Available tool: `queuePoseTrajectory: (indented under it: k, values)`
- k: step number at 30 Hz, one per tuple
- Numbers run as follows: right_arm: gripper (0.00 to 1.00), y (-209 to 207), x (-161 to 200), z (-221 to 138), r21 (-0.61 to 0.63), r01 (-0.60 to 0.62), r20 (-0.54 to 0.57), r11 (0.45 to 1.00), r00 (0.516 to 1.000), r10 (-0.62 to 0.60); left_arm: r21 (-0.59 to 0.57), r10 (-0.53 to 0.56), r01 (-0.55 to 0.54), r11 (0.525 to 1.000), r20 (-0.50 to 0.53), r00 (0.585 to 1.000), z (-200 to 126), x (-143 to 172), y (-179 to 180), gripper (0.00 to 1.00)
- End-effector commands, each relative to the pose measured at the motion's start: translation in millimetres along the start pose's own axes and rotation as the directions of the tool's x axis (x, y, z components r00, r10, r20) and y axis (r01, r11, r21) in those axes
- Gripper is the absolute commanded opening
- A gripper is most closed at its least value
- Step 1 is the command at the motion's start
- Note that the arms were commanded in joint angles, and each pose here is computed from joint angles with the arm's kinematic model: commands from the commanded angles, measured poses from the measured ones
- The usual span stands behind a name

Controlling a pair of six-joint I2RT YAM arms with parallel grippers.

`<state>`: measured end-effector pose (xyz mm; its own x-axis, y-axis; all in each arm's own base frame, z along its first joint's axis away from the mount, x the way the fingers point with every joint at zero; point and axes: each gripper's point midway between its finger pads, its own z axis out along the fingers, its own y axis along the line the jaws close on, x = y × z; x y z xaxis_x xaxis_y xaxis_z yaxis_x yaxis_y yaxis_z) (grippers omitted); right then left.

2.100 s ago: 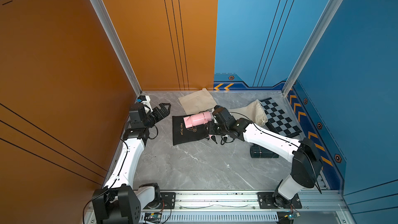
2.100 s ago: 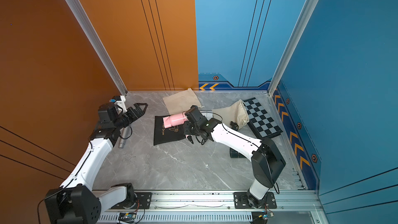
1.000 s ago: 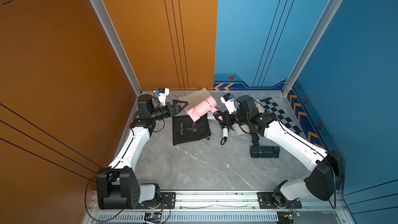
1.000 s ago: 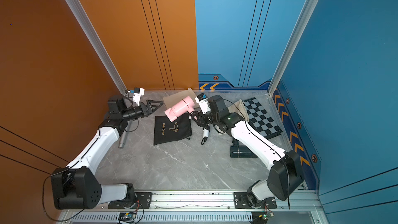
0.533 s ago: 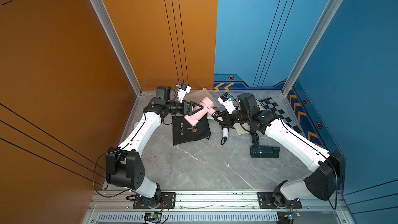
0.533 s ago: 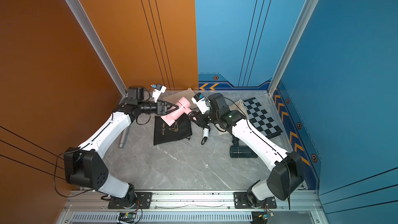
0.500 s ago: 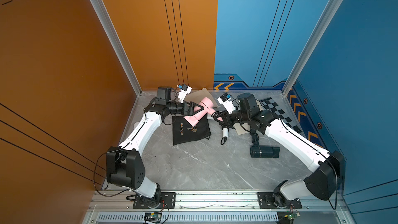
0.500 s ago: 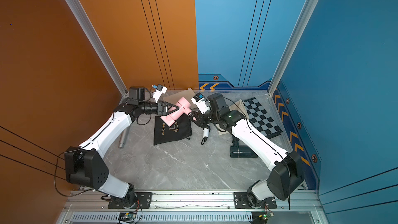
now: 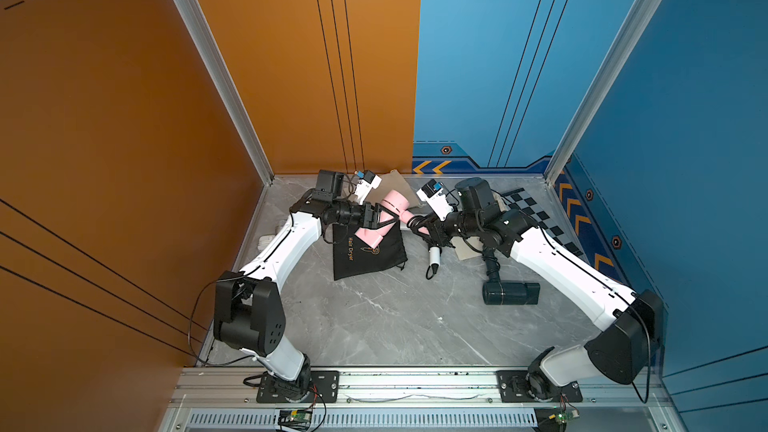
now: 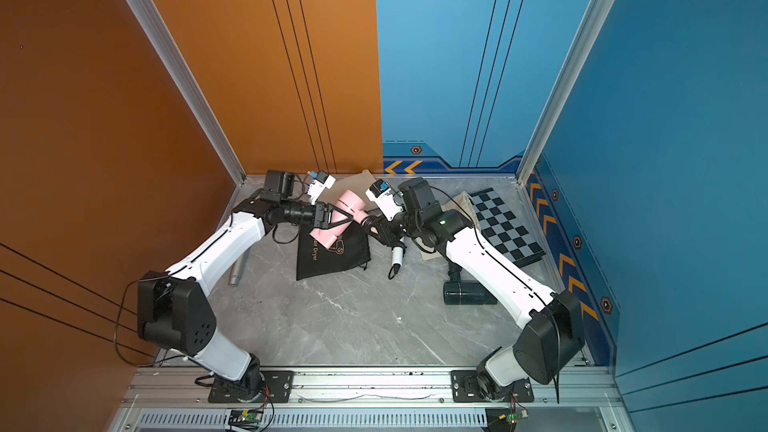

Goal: Pack away hair dryers
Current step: Adjust the hair dryer.

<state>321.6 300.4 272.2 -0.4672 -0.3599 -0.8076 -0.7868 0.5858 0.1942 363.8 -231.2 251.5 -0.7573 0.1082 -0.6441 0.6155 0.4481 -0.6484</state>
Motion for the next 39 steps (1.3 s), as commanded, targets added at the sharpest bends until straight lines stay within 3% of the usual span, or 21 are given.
queuePoseTrajectory:
  k: [1,3,10,17,21,27,31,33,39]
  values:
    - [0.27,12.0,-31.9,-3.9,-0.030,0.074,0.090,0.997,0.993,-0.071,0.053,0.022,-0.021,0.998,-0.014,1.000,4.1,-3.1,-17.7,0.64]
    - [0.27,11.2,-31.5,-1.6,-0.021,0.082,0.086,0.996,0.993,-0.080,0.060,0.025,-0.025,0.998,-0.010,1.000,2.7,-5.0,-21.6,0.53]
    - [0.34,8.1,-34.6,4.0,-0.002,0.096,0.083,0.995,0.992,-0.095,0.060,0.050,-0.051,0.997,0.006,0.999,-1.7,-10.5,-31.7,0.47]
    - [0.60,-4.1,-40.2,-0.7,0.084,0.116,0.096,0.990,0.988,-0.124,-0.043,0.023,-0.021,0.999,0.038,0.999,-8.4,-18.1,-18.8,0.44]
    - [0.77,-9.9,-50.7,-16.4,0.152,0.145,0.161,0.978,0.972,-0.169,-0.099,-0.018,0.024,0.995,0.062,0.998,-14.5,-21.8,-6.1,0.42]
    - [0.83,-19.6,-61.3,-40.4,0.261,0.170,0.245,0.950,0.940,-0.236,-0.134,-0.093,0.105,0.985,0.093,0.991,-22.1,-28.1,6.2,0.42]
    - [0.87,-25.0,-54.8,-55.6,0.365,0.231,0.269,0.902,0.901,-0.340,-0.188,-0.147,0.159,0.969,0.075,0.986,-25.1,-28.0,16.2,0.41]
    - [0.87,-20.4,-45.3,-55.5,0.388,0.323,0.241,0.863,0.869,-0.433,-0.217,-0.167,0.176,0.960,0.060,0.984,-25.4,-26.0,21.9,0.41]
    - [0.87,-5.6,-17.1,-32.7,0.518,0.553,0.089,0.652,0.723,-0.685,-0.269,-0.230,0.227,0.936,0.021,0.973,-19.6,-17.7,39.3,0.42]
